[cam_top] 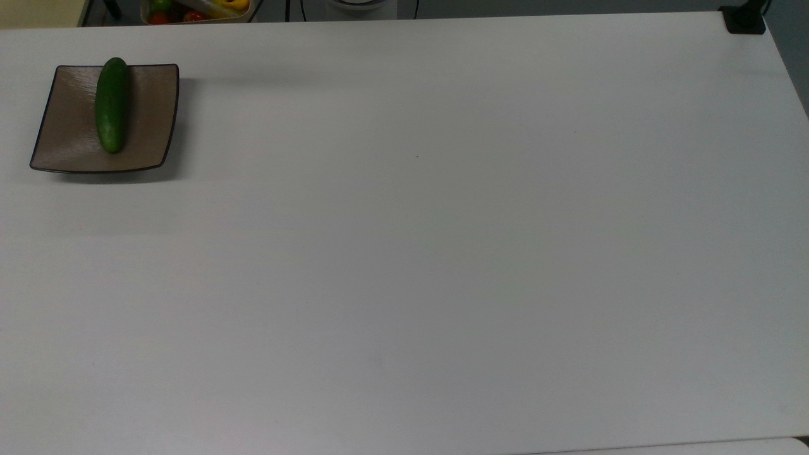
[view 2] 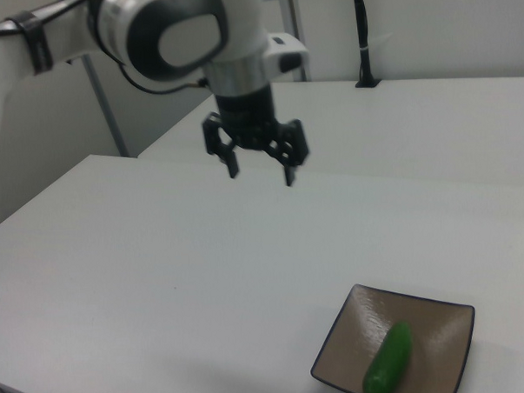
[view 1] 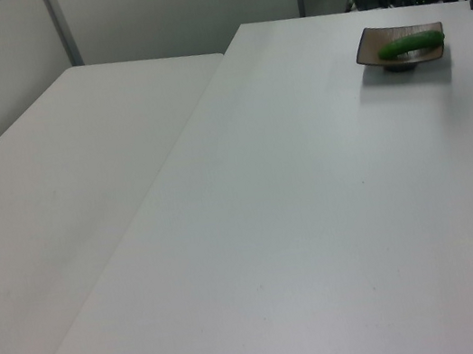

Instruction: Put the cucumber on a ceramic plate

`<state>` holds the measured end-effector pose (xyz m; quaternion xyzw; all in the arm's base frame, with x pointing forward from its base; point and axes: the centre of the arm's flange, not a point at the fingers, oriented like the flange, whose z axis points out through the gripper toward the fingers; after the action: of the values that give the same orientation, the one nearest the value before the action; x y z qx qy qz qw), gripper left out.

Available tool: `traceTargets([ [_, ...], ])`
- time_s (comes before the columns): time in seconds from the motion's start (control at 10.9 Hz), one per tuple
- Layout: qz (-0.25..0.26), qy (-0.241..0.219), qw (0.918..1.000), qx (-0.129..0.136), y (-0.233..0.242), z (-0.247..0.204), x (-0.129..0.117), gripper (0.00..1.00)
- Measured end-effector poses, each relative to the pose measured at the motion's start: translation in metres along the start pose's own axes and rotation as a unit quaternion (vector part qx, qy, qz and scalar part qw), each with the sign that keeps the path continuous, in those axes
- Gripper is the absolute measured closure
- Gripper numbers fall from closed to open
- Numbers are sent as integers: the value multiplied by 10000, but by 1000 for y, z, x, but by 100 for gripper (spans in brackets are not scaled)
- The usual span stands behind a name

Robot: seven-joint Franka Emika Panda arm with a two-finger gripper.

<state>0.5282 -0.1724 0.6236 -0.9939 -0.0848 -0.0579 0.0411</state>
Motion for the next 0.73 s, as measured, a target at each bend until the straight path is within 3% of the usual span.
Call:
traceTargets([
  [0.46, 554, -187, 9983, 3, -133, -4, 35, 0],
  [0.73, 549, -369, 9978, 20, -207, 14, 46, 0],
])
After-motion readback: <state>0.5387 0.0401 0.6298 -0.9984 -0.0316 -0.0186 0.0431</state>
